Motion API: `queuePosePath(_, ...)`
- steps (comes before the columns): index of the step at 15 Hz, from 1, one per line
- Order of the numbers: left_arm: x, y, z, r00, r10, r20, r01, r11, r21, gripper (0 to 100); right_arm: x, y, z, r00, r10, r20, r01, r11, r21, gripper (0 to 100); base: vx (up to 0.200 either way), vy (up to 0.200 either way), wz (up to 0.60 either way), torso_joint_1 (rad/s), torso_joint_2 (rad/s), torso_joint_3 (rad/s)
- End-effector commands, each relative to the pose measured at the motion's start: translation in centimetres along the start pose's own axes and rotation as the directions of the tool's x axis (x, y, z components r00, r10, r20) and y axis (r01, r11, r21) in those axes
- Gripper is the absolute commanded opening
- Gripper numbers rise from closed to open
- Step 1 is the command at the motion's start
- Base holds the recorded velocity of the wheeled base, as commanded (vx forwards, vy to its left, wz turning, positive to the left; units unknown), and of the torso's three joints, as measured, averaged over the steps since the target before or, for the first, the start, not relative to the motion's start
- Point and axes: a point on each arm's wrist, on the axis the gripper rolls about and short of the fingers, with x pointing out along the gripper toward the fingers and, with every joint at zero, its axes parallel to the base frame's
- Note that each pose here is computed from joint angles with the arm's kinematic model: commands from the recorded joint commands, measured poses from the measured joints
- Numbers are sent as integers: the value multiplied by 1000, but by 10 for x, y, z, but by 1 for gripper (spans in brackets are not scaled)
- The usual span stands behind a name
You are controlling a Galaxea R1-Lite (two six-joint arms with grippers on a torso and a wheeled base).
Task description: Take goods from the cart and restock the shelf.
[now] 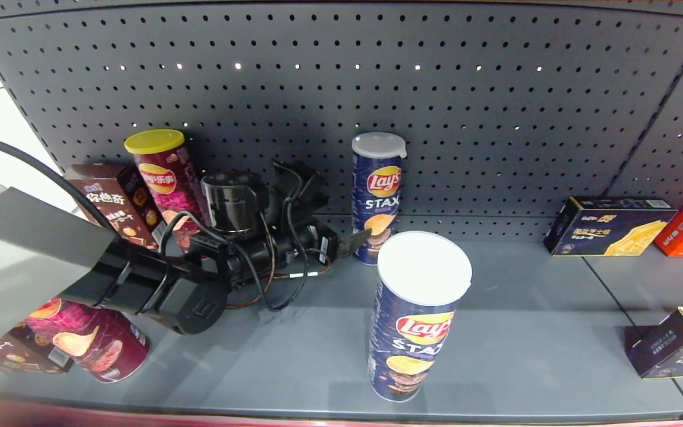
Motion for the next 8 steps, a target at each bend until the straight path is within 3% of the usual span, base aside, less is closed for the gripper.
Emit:
queuePosePath(1, -1, 2, 1, 1000, 4, 3, -4, 1000, 1, 100, 0, 0, 0, 1000, 0, -2, 0, 1000, -1, 100, 0, 0, 0, 0, 0, 0)
queuePosePath(5, -23, -3, 21, 999, 7, 38, -7, 1000, 10, 100, 0, 0, 0, 1000, 0, 0, 0, 1000, -1, 100, 0, 0, 0, 0, 0, 0)
queuePosePath(8, -64, -15, 36, 999, 16, 50, -16, 1000, 7, 100, 0, 0, 0, 1000, 0, 0, 0, 1000, -1, 100, 0, 0, 0, 0, 0, 0)
